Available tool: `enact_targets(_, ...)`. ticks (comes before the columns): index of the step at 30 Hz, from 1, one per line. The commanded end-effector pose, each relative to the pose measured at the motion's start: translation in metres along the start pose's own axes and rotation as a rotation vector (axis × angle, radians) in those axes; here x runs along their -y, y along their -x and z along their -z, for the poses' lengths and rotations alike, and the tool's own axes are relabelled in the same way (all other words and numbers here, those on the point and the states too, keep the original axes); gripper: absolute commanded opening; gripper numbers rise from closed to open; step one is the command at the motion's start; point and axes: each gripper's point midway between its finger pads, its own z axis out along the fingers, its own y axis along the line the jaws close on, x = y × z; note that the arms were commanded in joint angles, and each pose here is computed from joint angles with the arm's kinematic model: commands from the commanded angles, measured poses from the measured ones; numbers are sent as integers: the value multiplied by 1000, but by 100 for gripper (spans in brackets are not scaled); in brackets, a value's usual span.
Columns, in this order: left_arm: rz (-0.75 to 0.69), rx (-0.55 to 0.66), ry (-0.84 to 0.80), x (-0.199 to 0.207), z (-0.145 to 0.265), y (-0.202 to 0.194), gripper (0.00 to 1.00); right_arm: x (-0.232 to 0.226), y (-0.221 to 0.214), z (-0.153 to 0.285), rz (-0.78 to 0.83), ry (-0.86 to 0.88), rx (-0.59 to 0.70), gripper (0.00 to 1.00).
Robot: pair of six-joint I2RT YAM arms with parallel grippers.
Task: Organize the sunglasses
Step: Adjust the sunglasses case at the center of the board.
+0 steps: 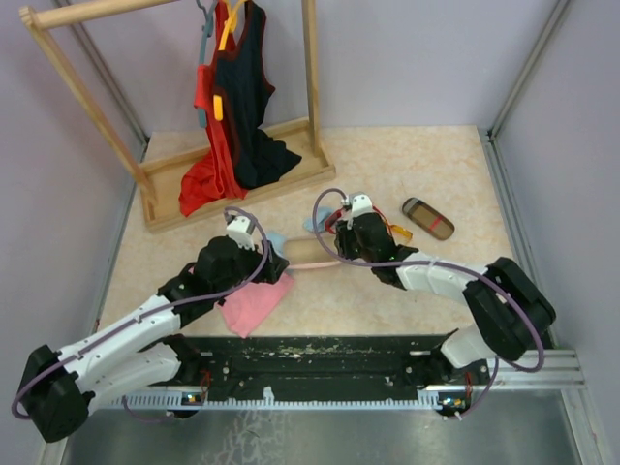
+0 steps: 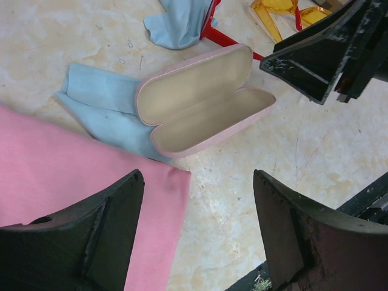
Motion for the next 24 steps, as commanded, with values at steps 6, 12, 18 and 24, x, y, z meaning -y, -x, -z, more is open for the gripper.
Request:
enact_targets(6, 14, 55, 3, 2, 9, 18, 80, 3, 68, 55, -33, -18, 160, 42)
enact_targets(12, 15, 69, -2, 6, 12, 26, 81, 35, 72, 84, -89, -112, 133, 43)
enact_targets(18, 11, 68, 25, 3, 14, 33, 82, 48, 85, 87, -129, -108, 66, 43)
enact_targets(24, 28, 44, 113, -11, 14, 30, 83, 24, 106, 67, -97, 7, -5, 43)
